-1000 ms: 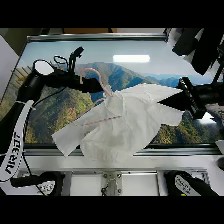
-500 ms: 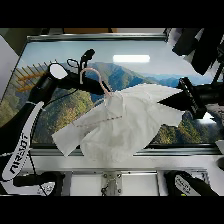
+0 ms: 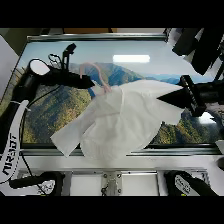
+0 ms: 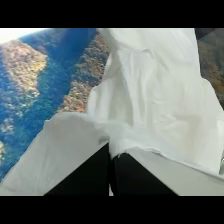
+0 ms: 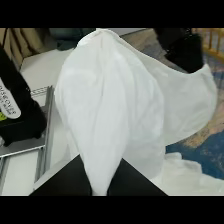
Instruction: Fold the clothes and pants, and hang the long-sleeved shirts on hangers.
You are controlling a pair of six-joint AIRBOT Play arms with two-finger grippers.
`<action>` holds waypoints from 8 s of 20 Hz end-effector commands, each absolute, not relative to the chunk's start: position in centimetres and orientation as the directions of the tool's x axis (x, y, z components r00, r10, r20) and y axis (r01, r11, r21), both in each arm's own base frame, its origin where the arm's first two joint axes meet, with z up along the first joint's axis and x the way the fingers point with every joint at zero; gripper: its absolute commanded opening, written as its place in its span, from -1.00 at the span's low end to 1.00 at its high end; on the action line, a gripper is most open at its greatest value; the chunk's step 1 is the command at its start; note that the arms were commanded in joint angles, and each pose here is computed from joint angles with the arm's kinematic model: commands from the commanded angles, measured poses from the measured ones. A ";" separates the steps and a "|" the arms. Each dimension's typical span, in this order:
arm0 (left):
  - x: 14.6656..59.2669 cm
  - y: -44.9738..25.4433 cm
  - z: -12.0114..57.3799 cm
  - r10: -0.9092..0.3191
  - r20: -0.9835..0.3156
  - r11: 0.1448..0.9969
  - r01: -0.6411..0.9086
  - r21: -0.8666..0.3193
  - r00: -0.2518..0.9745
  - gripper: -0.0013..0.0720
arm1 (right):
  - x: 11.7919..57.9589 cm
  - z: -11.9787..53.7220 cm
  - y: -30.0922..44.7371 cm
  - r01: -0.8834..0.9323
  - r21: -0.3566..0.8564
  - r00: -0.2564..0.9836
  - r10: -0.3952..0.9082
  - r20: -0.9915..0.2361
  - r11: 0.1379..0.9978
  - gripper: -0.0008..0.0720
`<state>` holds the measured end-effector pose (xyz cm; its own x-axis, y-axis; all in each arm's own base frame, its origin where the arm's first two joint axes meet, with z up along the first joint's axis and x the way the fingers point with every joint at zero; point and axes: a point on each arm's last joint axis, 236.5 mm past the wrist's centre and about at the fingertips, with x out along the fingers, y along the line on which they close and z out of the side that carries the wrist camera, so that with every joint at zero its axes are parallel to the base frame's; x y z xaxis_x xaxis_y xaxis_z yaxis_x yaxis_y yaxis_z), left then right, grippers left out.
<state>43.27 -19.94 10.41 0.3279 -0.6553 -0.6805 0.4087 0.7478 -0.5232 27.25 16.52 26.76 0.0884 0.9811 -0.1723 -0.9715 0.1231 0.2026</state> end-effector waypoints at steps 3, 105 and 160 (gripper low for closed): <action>41.8 -15.5 10.5 -0.625 -0.725 0.773 0.360 -0.523 0.289 -0.93 | 30.8 29.4 16.2 -0.951 0.172 0.248 0.967 -0.067 0.256 -0.96; 33.3 -21.4 31.6 -0.493 -0.578 0.851 0.500 -0.163 0.651 -0.93 | 20.7 50.5 -28.6 0.754 -0.010 0.575 -0.653 0.493 0.657 -0.97; 34.0 -20.4 31.7 -0.474 -0.572 0.862 0.486 -0.145 0.670 -0.93 | 16.3 51.9 -34.3 0.889 0.100 0.348 -0.799 0.490 0.448 0.59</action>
<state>33.96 -20.44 31.68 0.6677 -0.4744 -0.5737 0.4866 0.8613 -0.1459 16.38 -36.04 50.58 0.3282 -0.8255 0.4591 0.9003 0.4205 0.1126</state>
